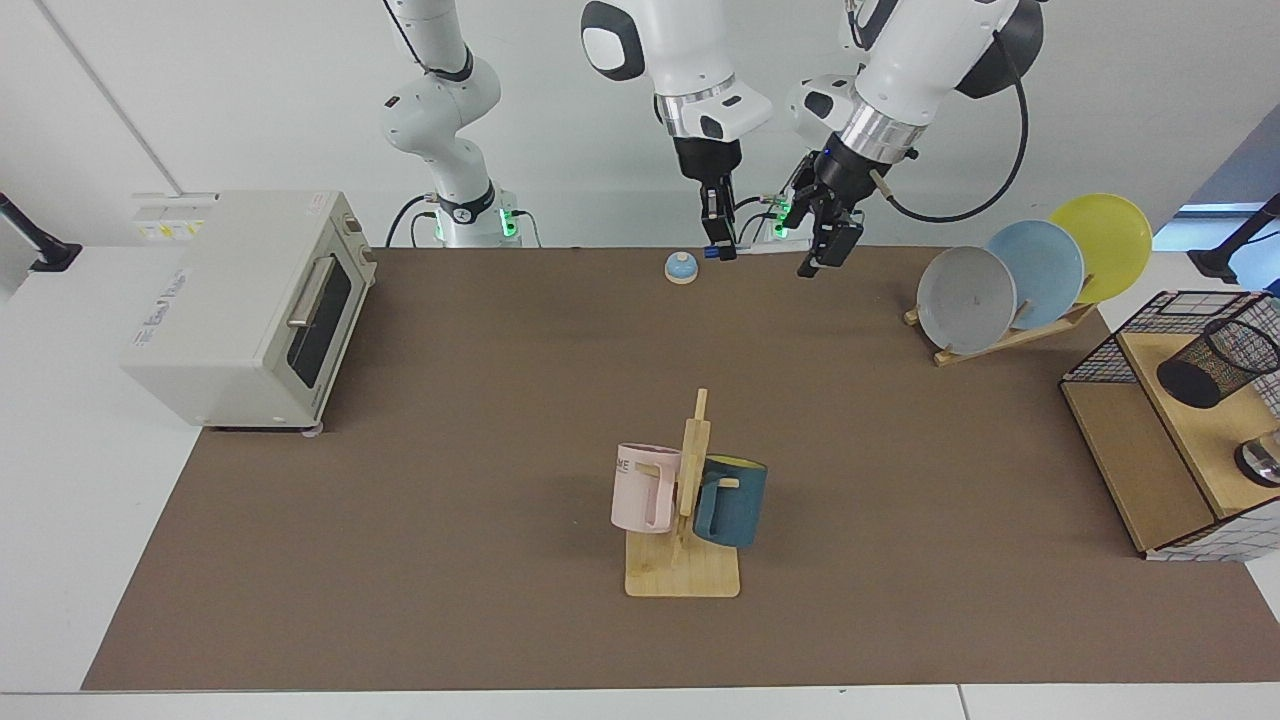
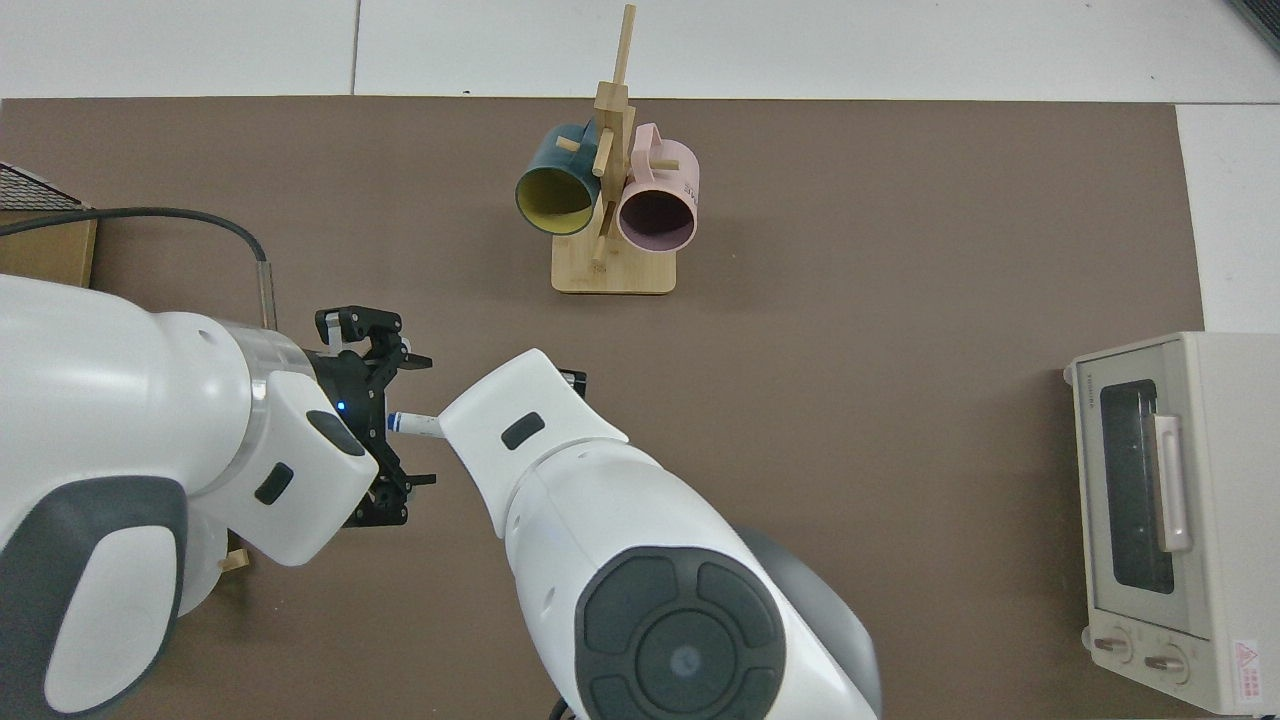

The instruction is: Put markers into pen holder

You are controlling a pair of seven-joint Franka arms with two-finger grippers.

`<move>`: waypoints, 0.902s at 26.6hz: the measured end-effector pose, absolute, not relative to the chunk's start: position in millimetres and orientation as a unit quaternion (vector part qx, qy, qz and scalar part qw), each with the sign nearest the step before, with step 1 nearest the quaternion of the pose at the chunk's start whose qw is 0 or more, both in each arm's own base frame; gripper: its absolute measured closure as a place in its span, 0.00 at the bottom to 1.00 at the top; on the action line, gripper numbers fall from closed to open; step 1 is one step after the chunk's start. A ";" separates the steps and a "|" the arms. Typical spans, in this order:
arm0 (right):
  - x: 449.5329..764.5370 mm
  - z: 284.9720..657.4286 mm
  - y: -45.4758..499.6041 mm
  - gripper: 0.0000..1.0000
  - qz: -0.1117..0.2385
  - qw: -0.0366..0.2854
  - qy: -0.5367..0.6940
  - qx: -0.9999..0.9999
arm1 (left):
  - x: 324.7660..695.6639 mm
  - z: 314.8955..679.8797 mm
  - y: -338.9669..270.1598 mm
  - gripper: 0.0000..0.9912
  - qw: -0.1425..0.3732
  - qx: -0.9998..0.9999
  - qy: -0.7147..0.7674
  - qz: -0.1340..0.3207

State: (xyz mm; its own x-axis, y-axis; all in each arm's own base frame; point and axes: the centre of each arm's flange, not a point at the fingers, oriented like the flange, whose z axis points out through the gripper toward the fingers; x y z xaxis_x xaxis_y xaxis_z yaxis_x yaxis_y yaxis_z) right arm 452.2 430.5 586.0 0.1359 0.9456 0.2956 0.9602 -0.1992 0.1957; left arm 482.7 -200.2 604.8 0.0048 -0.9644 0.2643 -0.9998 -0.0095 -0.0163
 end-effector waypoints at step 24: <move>451.4 584.1 433.2 0.82 -0.179 0.020 -0.635 -0.752 | 475.4 603.5 -206.4 0.81 0.069 0.690 -0.715 0.091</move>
State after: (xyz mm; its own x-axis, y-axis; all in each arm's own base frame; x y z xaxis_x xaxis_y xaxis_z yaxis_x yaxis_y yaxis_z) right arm 451.4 433.2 584.1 0.1304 0.9469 0.2939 0.9610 -0.1936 0.1974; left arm 475.4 -206.4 603.5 -0.0387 -0.9738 0.2243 -0.9989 0.0319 -0.0341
